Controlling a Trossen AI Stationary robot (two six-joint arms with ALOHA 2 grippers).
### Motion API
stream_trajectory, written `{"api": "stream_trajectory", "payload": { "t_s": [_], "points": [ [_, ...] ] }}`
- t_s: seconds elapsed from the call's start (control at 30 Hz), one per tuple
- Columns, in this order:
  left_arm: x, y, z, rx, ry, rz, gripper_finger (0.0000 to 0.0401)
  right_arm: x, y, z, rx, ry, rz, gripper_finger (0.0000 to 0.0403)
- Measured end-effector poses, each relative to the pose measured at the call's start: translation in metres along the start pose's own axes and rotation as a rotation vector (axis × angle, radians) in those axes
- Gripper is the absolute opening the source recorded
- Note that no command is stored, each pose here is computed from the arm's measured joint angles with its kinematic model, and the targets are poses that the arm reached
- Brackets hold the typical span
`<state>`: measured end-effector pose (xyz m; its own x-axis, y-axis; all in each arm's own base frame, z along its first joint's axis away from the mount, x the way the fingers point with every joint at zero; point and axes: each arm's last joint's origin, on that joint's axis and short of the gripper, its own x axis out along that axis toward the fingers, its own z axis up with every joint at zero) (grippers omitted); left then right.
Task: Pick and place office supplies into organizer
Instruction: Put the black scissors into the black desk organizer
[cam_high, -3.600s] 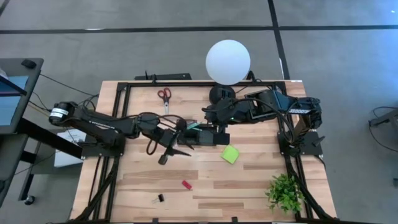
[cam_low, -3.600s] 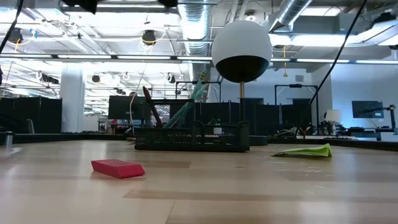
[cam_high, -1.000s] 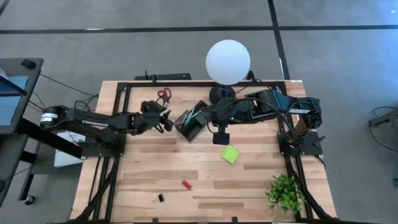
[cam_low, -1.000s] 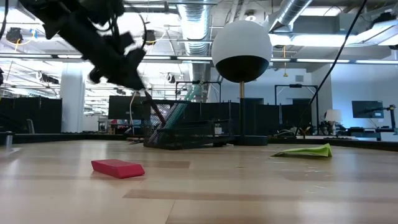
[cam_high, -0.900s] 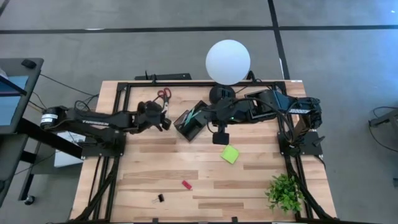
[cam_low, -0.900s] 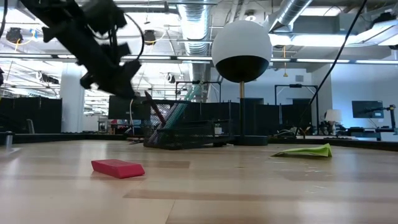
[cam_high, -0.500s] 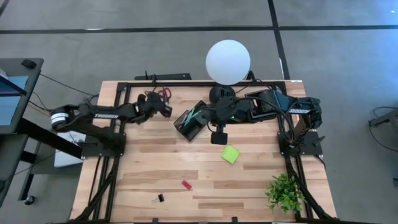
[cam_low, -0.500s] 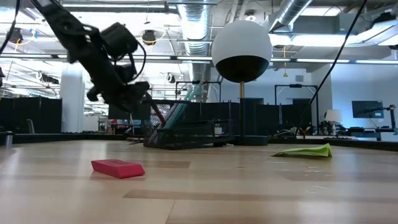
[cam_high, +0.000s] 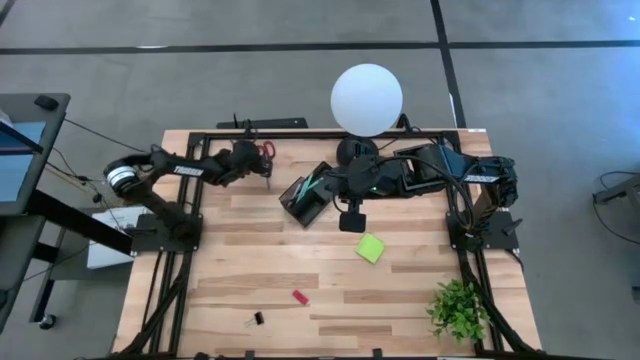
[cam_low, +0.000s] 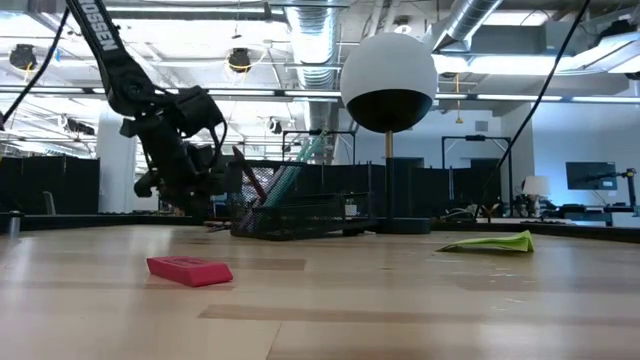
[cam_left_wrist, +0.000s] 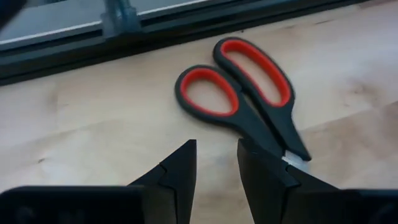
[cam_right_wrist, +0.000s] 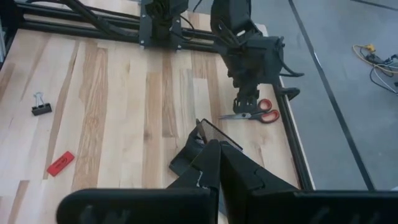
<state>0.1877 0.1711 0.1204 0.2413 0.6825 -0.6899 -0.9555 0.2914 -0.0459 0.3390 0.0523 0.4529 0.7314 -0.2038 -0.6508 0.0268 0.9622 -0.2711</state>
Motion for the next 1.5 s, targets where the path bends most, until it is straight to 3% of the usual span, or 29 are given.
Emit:
{"api": "stream_trajectory", "payload": {
  "t_s": [0.23,0.53,0.93,1.07,1.37,1.5],
  "points": [
    [0.005,-0.006,0.013,0.015,-0.049,-0.018,0.0113,0.0,0.0,0.0,-0.002,0.002,0.0,0.0],
    [0.009,0.006,0.024,-0.025,-0.08,0.059,0.0113,0.0,0.0,0.0,-0.002,0.002,0.0,0.0],
    [0.029,0.009,0.012,-0.034,-0.018,0.057,0.0113,0.0,0.0,0.0,-0.002,0.003,0.0,0.0],
    [0.03,0.002,0.012,0.004,-0.022,0.11,0.0112,0.0,0.0,0.0,-0.002,0.003,-0.001,0.0],
    [0.033,0.005,0.018,-0.034,0.027,0.091,0.0112,0.001,-0.001,0.0,-0.001,0.005,-0.003,0.0],
    [0.034,0.007,0.017,-0.041,0.106,0.013,0.0112,0.001,-0.002,-0.001,0.001,0.007,-0.005,0.0]
  ]
}}
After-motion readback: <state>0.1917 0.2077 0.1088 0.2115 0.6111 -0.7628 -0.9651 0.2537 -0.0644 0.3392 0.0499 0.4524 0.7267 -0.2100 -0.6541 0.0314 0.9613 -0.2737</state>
